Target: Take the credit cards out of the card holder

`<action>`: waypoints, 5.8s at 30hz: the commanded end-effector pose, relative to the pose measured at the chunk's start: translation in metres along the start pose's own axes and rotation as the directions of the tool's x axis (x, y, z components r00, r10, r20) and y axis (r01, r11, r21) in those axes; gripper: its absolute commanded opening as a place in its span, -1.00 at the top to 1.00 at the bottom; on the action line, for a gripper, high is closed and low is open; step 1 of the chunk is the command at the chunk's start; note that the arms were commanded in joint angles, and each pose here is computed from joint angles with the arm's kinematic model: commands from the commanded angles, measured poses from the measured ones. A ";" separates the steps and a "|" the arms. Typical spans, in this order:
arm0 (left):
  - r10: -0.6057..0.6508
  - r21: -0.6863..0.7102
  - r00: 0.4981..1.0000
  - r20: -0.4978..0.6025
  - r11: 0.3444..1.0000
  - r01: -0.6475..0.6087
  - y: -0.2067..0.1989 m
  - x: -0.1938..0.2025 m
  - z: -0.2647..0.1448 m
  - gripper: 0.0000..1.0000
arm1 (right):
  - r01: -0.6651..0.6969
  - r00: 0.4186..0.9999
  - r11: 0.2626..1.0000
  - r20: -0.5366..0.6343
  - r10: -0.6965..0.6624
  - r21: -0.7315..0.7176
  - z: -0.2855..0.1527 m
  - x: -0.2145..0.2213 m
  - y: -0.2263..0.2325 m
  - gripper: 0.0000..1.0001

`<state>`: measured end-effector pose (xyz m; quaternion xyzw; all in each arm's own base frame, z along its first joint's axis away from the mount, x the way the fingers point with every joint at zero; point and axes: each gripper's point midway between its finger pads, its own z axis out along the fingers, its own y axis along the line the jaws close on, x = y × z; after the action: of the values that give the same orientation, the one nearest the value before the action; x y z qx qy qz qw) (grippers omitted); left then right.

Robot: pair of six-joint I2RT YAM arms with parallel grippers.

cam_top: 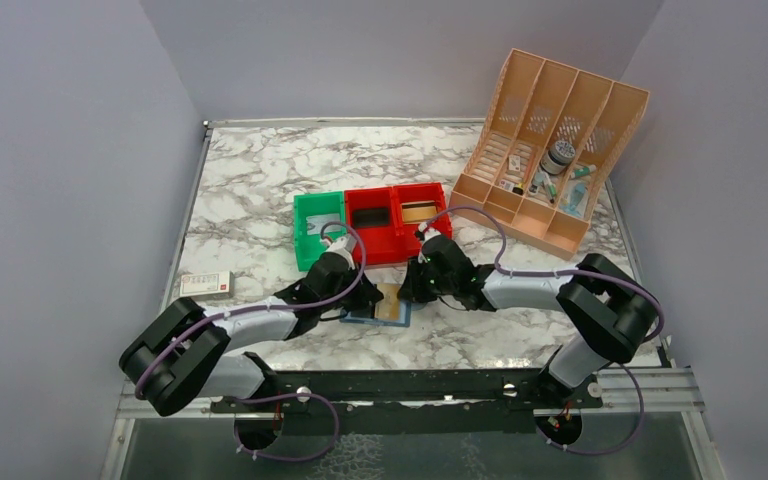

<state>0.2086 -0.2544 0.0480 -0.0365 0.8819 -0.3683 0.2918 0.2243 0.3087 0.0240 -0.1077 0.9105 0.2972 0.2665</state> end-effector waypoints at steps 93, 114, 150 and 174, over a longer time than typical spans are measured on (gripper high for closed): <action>0.047 0.028 0.998 -0.052 0.999 -0.045 -0.002 0.004 -0.004 0.56 | -0.057 0.998 0.998 -0.024 0.058 0.030 0.005 0.018 -0.012 0.58; 0.075 -0.068 0.997 -0.010 0.995 -0.076 0.015 -0.003 -0.018 1.00 | -0.036 0.999 0.998 -0.015 0.036 0.056 0.001 0.014 -0.016 0.58; 0.063 0.034 0.996 -0.064 0.998 -0.061 0.001 0.008 -0.004 0.77 | -0.025 0.996 0.998 -0.084 0.019 -0.065 0.013 0.021 0.007 0.57; 0.086 -0.156 0.975 0.206 0.986 -0.054 0.010 -0.049 -0.082 1.00 | 0.109 0.994 0.963 0.011 -0.109 -0.247 -0.024 -0.029 0.066 0.56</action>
<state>0.2005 -0.1987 0.1004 -0.0462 0.8754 -0.3108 0.3673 0.2168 0.3276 0.0679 -0.1540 0.8824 0.3538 0.2692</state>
